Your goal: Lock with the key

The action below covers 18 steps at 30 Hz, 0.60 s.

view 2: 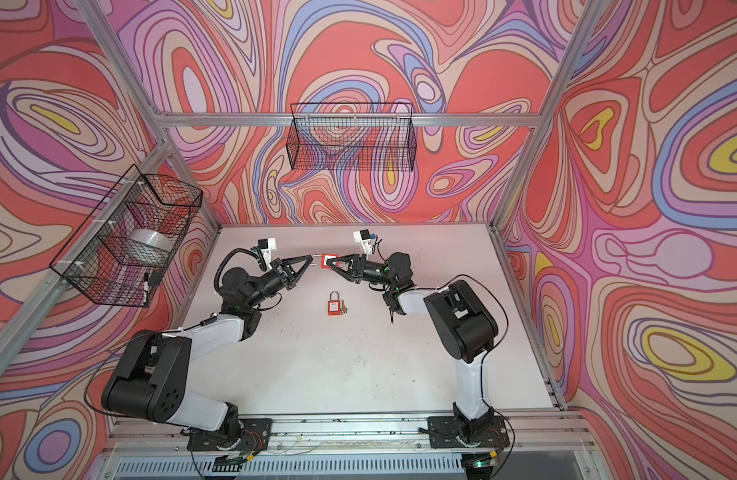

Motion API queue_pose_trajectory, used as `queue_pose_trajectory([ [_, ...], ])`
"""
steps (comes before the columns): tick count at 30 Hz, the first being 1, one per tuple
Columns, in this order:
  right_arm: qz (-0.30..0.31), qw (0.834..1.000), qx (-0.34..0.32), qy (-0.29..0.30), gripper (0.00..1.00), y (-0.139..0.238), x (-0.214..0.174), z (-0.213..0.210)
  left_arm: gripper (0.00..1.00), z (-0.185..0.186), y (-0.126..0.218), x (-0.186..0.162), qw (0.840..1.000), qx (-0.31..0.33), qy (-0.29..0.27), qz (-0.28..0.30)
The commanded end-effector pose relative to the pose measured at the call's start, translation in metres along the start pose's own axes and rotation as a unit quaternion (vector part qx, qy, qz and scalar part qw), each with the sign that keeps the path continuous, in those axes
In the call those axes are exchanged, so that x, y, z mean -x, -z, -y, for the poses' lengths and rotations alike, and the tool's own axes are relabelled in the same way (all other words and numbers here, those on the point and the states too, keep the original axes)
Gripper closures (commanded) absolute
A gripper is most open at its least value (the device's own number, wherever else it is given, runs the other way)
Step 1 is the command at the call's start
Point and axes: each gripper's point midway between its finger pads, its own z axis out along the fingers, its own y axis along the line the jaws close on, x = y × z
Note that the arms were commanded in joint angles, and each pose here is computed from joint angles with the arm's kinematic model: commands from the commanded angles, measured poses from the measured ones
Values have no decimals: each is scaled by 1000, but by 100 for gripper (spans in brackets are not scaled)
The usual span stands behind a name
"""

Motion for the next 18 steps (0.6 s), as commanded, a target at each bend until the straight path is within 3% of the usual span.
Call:
queue_pose_trajectory([
  [1,12,1000,19,16,100,-5,6,-10,77,10,0,-18,999,-19,-15,-29],
  [4,14,1000,9,15,100,-1,4,-6,60,10,-1,-15,999,-20,-16,-25],
  [6,16,1000,5,13,100,0,2,-4,56,12,-2,-14,999,-21,-18,-23],
  [18,7,1000,3,4,100,-2,-4,0,50,13,-23,-20,998,-35,-17,-40],
])
